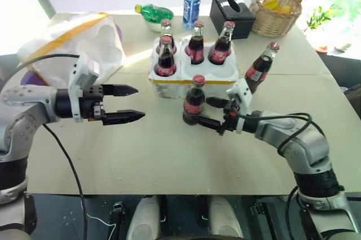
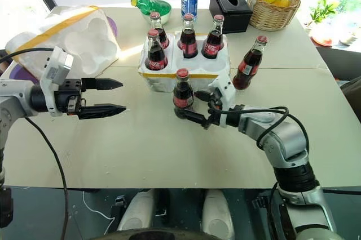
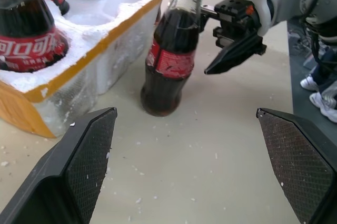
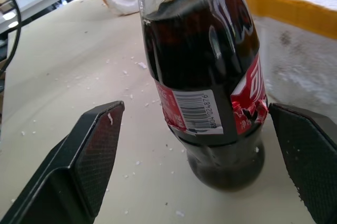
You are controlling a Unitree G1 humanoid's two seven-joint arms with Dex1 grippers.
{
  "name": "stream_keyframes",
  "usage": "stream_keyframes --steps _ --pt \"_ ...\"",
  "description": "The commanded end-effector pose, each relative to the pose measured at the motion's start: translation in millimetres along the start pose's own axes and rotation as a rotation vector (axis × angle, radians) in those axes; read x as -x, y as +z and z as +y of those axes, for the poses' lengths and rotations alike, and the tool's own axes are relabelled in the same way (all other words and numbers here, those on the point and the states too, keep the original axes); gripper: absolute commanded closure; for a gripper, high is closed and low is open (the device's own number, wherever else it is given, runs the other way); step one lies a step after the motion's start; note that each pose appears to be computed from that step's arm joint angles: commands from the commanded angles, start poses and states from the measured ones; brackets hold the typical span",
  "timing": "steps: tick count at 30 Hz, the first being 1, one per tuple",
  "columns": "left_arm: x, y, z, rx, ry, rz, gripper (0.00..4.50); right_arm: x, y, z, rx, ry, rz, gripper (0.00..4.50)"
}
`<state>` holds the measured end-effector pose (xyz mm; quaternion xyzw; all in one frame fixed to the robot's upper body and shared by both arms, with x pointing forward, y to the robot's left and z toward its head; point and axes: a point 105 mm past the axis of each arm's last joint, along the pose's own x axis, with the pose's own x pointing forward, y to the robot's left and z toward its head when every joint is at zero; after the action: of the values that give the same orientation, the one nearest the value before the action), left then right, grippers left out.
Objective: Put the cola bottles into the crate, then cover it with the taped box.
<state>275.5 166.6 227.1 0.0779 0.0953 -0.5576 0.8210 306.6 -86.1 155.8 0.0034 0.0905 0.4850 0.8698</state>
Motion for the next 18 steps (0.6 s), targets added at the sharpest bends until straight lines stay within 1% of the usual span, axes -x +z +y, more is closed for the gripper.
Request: stream_keyframes --steps 1,7,8,9,11,14,18 --pt "-2 12 -3 -0.046 -0.003 -0.03 0.05 -16 6 5 0.032 0.019 -0.026 0.0" --pt "-5 14 -6 -0.048 -0.01 -0.041 0.05 -33 5 -8 0.025 -0.059 -0.04 0.0" --pt "-6 14 -7 -0.048 -0.009 -0.043 0.0 -33 7 -9 0.024 -0.066 -0.051 0.54" --pt "-6 15 -6 -0.047 -0.007 -0.045 0.0 -32 9 -8 0.026 -0.057 -0.062 0.87" --pt "-6 15 -5 -0.046 -0.002 -0.049 0.0 -26 21 5 0.038 0.016 -0.101 1.64" --pt "-5 15 -3 -0.043 0.012 -0.056 0.0 -7 52 26 0.035 0.126 -0.201 1.64" --pt "-3 18 1 -0.037 0.039 -0.081 0.0 15 94 33 0.027 0.185 -0.294 1.64"
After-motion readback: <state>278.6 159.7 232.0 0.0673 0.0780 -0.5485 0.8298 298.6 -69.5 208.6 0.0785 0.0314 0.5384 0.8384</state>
